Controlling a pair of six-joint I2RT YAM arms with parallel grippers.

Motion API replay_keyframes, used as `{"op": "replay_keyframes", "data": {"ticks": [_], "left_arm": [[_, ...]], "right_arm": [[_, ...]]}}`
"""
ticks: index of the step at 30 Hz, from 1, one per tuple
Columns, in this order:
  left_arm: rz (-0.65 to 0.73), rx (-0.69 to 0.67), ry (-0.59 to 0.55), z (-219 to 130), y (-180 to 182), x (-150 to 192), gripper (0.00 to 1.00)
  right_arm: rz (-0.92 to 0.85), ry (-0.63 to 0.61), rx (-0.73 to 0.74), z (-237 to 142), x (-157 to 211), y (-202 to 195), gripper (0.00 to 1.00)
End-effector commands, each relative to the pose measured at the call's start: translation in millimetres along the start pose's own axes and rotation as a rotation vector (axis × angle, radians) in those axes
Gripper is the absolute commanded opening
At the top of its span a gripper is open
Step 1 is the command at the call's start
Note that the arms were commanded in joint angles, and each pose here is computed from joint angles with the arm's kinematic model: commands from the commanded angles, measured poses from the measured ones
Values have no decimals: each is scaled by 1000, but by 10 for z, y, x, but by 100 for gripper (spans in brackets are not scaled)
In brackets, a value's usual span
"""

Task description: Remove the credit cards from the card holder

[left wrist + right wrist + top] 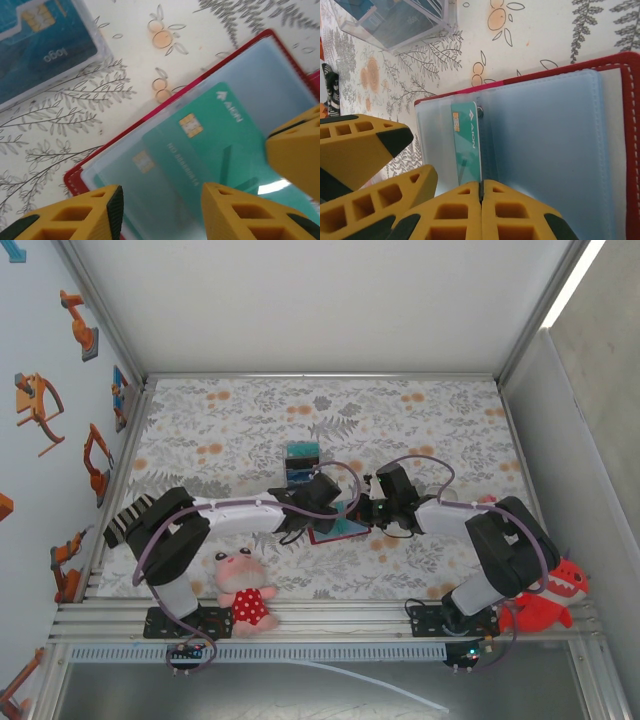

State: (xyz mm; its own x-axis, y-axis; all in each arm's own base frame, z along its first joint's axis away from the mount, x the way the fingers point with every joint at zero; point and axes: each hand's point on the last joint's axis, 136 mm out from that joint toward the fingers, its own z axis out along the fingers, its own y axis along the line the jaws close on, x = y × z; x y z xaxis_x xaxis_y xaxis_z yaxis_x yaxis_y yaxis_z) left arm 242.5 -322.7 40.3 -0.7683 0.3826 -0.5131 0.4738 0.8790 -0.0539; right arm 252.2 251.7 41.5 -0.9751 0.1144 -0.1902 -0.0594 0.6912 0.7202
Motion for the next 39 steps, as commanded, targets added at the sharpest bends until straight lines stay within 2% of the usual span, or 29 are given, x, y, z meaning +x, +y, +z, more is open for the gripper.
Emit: {"op": "replay_keyframes", "data": {"ticks": [1, 6, 14, 20, 22, 29, 33, 39], "left_arm": [[37, -73, 20, -3, 125, 47, 44], [50, -111, 27, 20, 189, 75, 45], [73, -129, 64, 158, 176, 174, 51], [75, -137, 78, 185, 193, 223, 51], [77, -137, 77, 173, 194, 222, 51], [77, -137, 80, 174, 195, 236, 50], [73, -135, 81, 186, 193, 255, 46], [68, -124, 70, 192, 188, 244, 44]], "right_arm": [[-16, -24, 27, -66, -65, -6, 0], [-15, -35, 30, -98, -78, -10, 0], [-8, -39, -30, -84, -76, 74, 0], [-11, -45, -84, -70, -66, 132, 16], [-11, -45, -102, -52, -64, 144, 18], [2, -45, -180, 37, -88, 211, 18], [9, -42, -194, 86, -100, 206, 18], [6, -60, -173, 65, -124, 179, 4]]}}
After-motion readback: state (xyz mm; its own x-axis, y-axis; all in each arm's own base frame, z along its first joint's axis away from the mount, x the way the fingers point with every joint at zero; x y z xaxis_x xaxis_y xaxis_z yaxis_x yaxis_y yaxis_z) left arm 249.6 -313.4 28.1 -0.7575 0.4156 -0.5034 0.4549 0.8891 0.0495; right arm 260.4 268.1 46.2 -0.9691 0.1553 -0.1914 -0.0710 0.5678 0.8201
